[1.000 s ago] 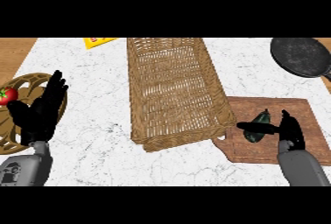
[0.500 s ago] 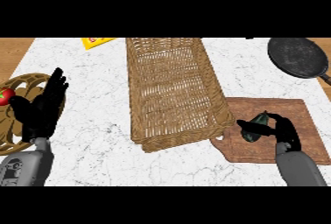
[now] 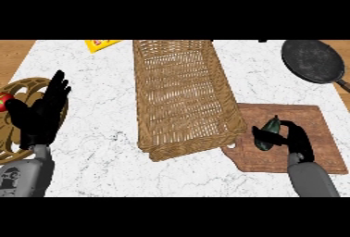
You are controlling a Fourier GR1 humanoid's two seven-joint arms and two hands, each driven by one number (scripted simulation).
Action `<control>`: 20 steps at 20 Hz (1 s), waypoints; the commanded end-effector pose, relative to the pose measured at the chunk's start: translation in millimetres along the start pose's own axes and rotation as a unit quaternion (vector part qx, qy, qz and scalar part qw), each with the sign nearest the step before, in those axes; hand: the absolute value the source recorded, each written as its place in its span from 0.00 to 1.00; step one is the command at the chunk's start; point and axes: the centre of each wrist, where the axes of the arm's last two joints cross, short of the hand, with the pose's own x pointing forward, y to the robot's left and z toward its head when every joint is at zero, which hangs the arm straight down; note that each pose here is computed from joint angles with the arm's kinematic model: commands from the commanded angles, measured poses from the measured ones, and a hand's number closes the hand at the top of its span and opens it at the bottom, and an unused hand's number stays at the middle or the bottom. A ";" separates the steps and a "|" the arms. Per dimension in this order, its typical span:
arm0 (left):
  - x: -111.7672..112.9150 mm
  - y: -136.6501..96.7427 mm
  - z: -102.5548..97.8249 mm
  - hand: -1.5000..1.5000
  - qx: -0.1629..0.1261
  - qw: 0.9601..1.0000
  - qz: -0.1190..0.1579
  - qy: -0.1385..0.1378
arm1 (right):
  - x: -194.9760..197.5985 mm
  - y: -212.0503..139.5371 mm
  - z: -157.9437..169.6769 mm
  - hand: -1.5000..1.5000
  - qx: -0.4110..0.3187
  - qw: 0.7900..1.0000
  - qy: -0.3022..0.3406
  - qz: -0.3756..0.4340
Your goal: Pick the eggplant from the cutting board and place it in the basket
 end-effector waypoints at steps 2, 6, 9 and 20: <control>4.9 -1.7 0.6 0.50 -0.003 1.000 0.004 0.000 | -12.4 26.9 5.0 1.00 0.040 0.998 0.009 -0.045; 5.7 -18.5 -1.1 0.50 -0.038 0.999 0.000 -0.011 | 33.4 118.7 107.5 1.00 0.203 0.919 -0.309 0.139; 9.6 -32.5 -1.9 0.50 -0.063 0.998 0.002 -0.022 | 37.7 135.7 148.7 1.00 0.244 0.840 -0.438 0.206; 7.0 -30.5 -5.8 0.50 -0.049 0.999 -0.002 -0.011 | 23.7 105.3 222.0 1.00 0.293 0.743 -0.601 0.008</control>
